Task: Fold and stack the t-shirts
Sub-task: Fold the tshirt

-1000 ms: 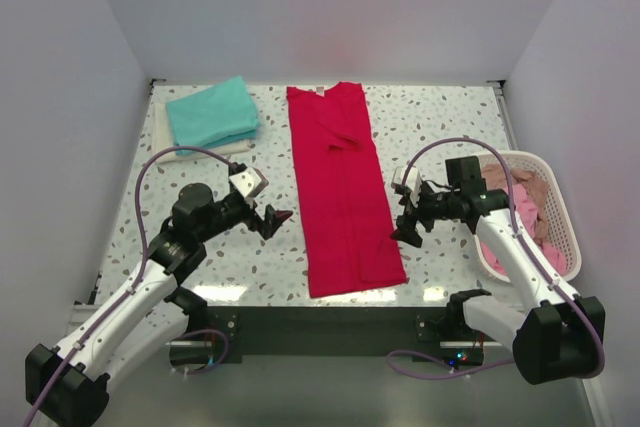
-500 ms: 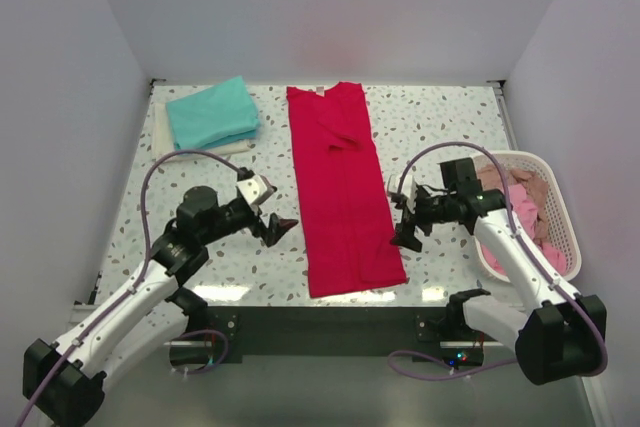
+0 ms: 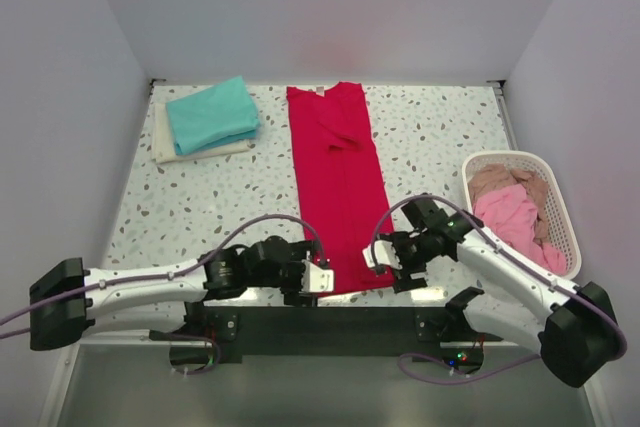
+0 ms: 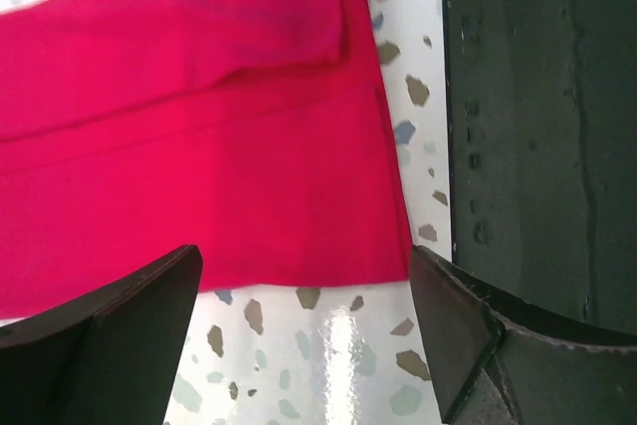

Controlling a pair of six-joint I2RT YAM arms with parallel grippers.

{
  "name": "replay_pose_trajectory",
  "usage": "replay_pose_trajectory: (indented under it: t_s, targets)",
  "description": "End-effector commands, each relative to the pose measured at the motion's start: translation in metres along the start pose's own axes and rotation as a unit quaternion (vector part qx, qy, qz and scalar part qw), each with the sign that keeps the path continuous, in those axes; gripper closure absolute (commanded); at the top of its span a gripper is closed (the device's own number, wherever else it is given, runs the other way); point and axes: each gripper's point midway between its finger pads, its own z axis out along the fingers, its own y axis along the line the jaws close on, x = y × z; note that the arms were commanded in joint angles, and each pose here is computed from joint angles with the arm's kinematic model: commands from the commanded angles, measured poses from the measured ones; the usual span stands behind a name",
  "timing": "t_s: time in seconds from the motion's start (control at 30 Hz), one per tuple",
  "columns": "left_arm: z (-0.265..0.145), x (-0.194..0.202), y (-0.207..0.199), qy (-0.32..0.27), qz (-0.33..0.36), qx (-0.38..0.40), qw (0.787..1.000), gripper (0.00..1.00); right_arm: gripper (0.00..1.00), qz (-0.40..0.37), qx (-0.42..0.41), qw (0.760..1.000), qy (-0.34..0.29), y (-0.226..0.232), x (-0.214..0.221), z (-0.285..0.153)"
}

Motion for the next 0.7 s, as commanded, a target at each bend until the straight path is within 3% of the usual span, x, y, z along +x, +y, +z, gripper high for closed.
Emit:
replay_pose_trajectory:
  t_s: [0.0, 0.1, 0.2, 0.67]
  targets:
    - [0.008, 0.006, 0.005, 0.025, 0.038, -0.027, 0.999, 0.12, 0.15, -0.038, -0.004, 0.998, 0.04, 0.003, 0.016, 0.009]
    - [0.017, 0.01, -0.003, 0.036, 0.044, -0.017, 0.998, 0.16, 0.24, -0.05, -0.012, 0.997, 0.058, 0.009, 0.025, 0.017]
    - [0.029, 0.006, -0.008, 0.033, 0.049, -0.009, 0.998, 0.21, 0.26, -0.058, -0.017, 0.996, 0.067, 0.011, 0.029, 0.022]
    - [0.053, 0.025, -0.022, 0.074, 0.089, 0.01, 0.993, 0.24, 0.36, -0.069, -0.005, 0.995, 0.078, 0.006, 0.031, 0.034]
